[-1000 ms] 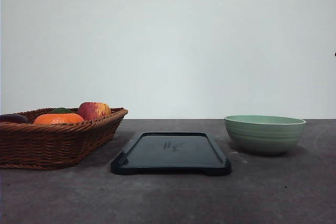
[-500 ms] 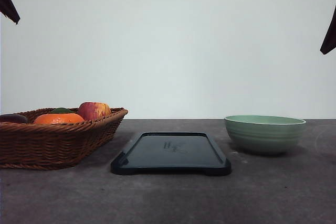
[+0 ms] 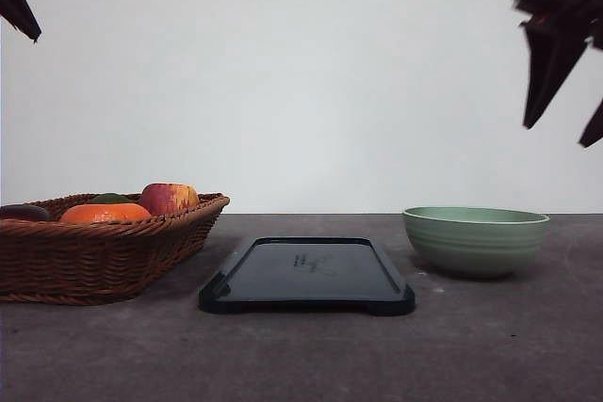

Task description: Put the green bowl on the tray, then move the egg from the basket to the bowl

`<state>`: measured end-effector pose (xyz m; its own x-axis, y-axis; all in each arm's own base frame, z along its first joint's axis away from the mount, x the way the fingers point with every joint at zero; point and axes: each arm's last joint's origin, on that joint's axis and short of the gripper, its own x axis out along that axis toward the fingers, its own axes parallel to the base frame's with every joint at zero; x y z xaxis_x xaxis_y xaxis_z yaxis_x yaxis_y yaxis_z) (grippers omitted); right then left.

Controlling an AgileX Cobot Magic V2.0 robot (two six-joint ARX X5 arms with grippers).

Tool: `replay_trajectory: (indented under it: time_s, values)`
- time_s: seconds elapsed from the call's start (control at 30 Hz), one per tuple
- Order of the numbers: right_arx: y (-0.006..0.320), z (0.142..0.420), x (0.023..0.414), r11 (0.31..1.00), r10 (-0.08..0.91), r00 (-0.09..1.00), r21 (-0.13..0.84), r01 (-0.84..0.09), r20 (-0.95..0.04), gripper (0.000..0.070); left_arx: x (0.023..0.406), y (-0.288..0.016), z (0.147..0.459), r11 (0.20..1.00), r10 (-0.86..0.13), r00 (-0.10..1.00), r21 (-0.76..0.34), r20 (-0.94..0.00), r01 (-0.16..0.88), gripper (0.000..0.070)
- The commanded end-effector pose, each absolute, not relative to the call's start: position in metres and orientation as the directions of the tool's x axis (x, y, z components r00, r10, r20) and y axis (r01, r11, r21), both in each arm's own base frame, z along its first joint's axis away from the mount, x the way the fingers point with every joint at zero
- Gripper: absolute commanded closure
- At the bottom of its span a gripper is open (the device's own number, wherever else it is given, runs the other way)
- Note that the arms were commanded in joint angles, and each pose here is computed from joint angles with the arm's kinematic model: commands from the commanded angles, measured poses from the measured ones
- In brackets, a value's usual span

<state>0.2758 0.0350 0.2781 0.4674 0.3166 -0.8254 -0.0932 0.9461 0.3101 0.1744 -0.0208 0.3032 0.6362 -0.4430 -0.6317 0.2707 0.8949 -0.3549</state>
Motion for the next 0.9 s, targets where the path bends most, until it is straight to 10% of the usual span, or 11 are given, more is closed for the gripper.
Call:
replay_trajectory:
  time_s: [0.0,0.53,0.73,0.87]
  values:
    - [0.036,0.279,0.290,0.954,0.298,0.470,0.281,-0.108,-0.831,0.0332,0.176,-0.022,0.311,0.891,-0.450,0.650,-0.350,-0.612,0.288,0.0230]
    - [0.037,0.218,0.351,0.974,0.226,0.288,0.219,-0.058,-0.931,0.0366,0.179,-0.022,0.314,0.891,-0.451,0.679,-0.338,-0.579,0.304,0.0230]
    - [0.038,0.201,0.355,0.975,0.222,0.229,0.215,-0.053,-0.948,0.0688,0.179,-0.022,0.314,0.891,-0.451,0.680,-0.337,-0.578,0.304,0.0230]
    - [0.037,0.205,0.354,0.975,0.222,0.233,0.216,-0.053,-0.947,0.0700,0.179,-0.022,0.314,0.891,-0.451,0.681,-0.337,-0.576,0.305,0.0230]
